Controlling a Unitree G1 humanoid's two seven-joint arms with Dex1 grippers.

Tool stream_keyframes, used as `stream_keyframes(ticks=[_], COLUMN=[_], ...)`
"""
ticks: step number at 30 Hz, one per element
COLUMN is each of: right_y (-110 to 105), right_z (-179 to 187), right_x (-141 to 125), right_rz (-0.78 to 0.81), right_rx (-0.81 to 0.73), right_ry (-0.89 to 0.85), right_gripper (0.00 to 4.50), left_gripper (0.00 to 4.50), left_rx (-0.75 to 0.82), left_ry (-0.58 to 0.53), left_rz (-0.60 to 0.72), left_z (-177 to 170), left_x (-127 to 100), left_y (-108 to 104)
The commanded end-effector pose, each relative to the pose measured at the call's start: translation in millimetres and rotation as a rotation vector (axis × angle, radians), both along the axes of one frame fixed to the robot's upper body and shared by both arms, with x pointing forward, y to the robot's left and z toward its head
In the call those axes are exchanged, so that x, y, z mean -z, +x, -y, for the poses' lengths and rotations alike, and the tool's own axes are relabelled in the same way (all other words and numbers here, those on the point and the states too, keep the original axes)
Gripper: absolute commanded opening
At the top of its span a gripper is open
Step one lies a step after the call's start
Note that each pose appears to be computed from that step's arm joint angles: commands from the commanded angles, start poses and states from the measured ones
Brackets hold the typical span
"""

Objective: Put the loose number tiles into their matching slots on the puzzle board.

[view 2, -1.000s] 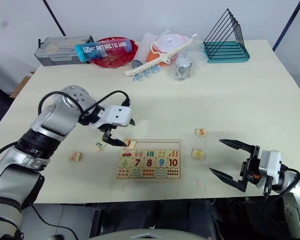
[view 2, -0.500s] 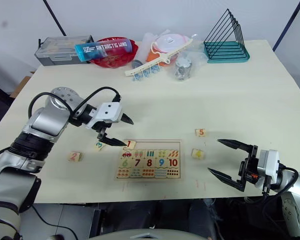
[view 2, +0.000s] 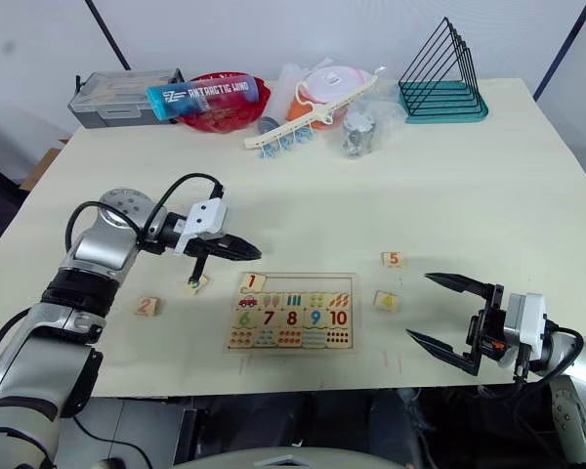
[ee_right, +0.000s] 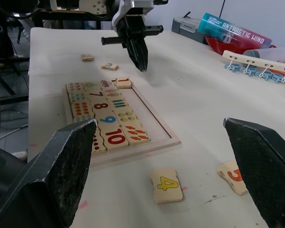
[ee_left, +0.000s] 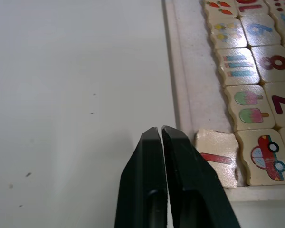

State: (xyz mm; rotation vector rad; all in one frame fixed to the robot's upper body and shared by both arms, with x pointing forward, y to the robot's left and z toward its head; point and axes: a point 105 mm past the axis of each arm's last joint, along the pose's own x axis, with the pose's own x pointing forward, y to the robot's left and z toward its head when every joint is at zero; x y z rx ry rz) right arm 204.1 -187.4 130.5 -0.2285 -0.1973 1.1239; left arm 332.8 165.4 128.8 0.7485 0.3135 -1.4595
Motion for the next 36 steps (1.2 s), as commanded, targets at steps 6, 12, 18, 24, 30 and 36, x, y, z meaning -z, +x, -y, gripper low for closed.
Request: stream_keyframes(ticks=[6, 12, 18, 24, 30, 36], right_y=[-1, -2, -2, -2, -2, -1], right_z=[5, 4, 4, 3, 3, 3], right_x=[-8, -8, -8, -8, -8, -8], right_rz=[0.029, 0.029, 0.03, 0.03, 0.029, 0.028], right_rx=[0.013, 0.014, 0.014, 0.012, 0.01, 0.01], right_ry=[0.001, 0.002, 0.0, 0.0, -0.001, 0.001], right_gripper=[4.5, 4.5, 4.5, 4.5, 4.5, 4.5], left_gripper=[0.04, 0.04, 0.04, 0.04, 0.04, 0.04], left_rx=[0.04, 0.046, 0.054, 0.064, 0.065, 0.054], left_ry=[0.041, 0.048, 0.053, 0.054, 0.055, 0.043], left_rz=[-0.005, -0.006, -0.013, -0.022, -0.022, -0.009], left_z=[-4, -5, -6, -6, -7, -9], left_x=[14, 16, 18, 19, 20, 17], left_y=[-6, -6, -8, -11, -12, -9])
